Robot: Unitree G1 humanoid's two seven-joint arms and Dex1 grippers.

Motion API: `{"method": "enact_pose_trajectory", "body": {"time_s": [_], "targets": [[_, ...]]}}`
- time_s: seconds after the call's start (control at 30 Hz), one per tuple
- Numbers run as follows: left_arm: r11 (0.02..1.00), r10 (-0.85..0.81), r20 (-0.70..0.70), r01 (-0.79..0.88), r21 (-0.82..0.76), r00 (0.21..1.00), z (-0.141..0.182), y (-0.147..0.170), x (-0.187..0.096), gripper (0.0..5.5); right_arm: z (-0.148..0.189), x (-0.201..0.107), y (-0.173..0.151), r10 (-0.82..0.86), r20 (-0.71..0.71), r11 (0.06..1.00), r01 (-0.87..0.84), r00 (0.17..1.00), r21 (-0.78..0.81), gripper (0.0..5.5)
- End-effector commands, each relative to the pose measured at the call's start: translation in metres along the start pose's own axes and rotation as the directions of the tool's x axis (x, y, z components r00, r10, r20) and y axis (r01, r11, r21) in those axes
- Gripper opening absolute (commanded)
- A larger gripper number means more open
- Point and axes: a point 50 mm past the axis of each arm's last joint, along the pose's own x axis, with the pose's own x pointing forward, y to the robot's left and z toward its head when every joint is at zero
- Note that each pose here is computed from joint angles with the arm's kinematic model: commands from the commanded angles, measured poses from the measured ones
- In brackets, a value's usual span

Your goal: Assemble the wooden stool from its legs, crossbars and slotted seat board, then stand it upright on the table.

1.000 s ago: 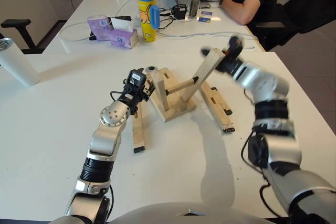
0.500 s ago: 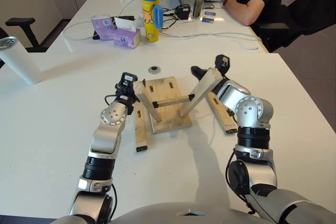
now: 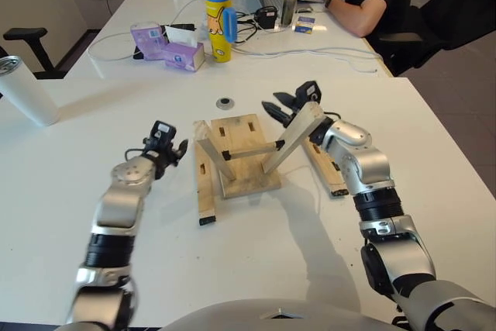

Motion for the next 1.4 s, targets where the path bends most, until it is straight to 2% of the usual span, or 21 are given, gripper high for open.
{"method": "enact_pose_trajectory", "body": {"time_s": [0.03, 0.17, 0.27, 0.33, 0.43, 0.6, 0.73, 0.9, 1.0, 1.1, 1.23, 1.4], "targets": [[0.904, -0.389, -0.097, 0.4, 0.151, 0.916, -0.008, -0.012, -0.043, 2.84, 0.012, 0.009, -0.008, 0.015, 0.028, 0.998, -0.013, 1.0, -0.066, 2.09], [0.727, -0.679, 0.025, 0.668, 0.159, 0.733, 0.02, -0.05, -0.055, 2.84, 0.011, 0.013, -0.002, 0.048, 0.035, 0.995, -0.045, 0.998, -0.086, 2.09], [0.662, -0.747, 0.096, 0.725, 0.19, 0.657, 0.041, -0.063, -0.049, 2.84, 0.012, 0.016, 0.002, 0.073, 0.036, 0.993, -0.069, 0.997, -0.096, 2.09], [0.643, -0.762, 0.09, 0.734, 0.221, 0.641, 0.049, -0.065, -0.045, 2.84, 0.012, 0.017, 0.004, 0.096, 0.03, 0.99, -0.092, 0.995, -0.107, 2.09], [0.645, -0.756, 0.078, 0.719, 0.259, 0.65, 0.058, -0.057, -0.04, 2.84, 0.012, 0.015, 0.009, 0.156, 0.006, 0.981, -0.154, 0.988, -0.119, 2.09], [0.695, -0.691, 0.04, 0.648, 0.312, 0.722, 0.063, -0.034, -0.027, 2.84, 0.008, 0.005, 0.019, 0.303, -0.08, 0.941, -0.311, 0.95, -0.132, 2.09], [0.734, -0.642, 0.067, 0.586, 0.344, 0.764, 0.064, -0.029, -0.007, 2.84, 0.008, 0.002, 0.05, 0.451, -0.13, 0.873, -0.467, 0.883, -0.141, 2.09], [0.786, -0.586, 0.149, 0.515, 0.343, 0.796, 0.074, -0.026, 0.021, 2.84, 0.007, 0.015, 0.091, 0.485, -0.188, 0.826, -0.518, 0.854, -0.224, 2.09], [0.812, -0.552, 0.174, 0.479, 0.334, 0.815, 0.078, -0.022, 0.035, 2.84, 0.012, 0.026, 0.106, 0.459, -0.164, 0.838, -0.487, 0.873, -0.245, 2.09], [0.832, -0.53, 0.205, 0.458, 0.315, 0.823, 0.08, -0.019, 0.044, 2.84, 0.016, 0.037, 0.108, 0.392, -0.149, 0.871, -0.418, 0.908, -0.257, 2.09], [0.853, -0.498, 0.21, 0.432, 0.294, 0.841, 0.076, -0.012, 0.05, 2.84, 0.018, 0.041, 0.097, 0.308, -0.155, 0.9, -0.34, 0.939, -0.273, 2.09], [0.869, -0.473, 0.213, 0.412, 0.275, 0.855, 0.071, -0.001, 0.049, 2.84, 0.016, 0.028, 0.075, 0.267, -0.178, 0.911, -0.309, 0.947, -0.274, 2.09]]}}
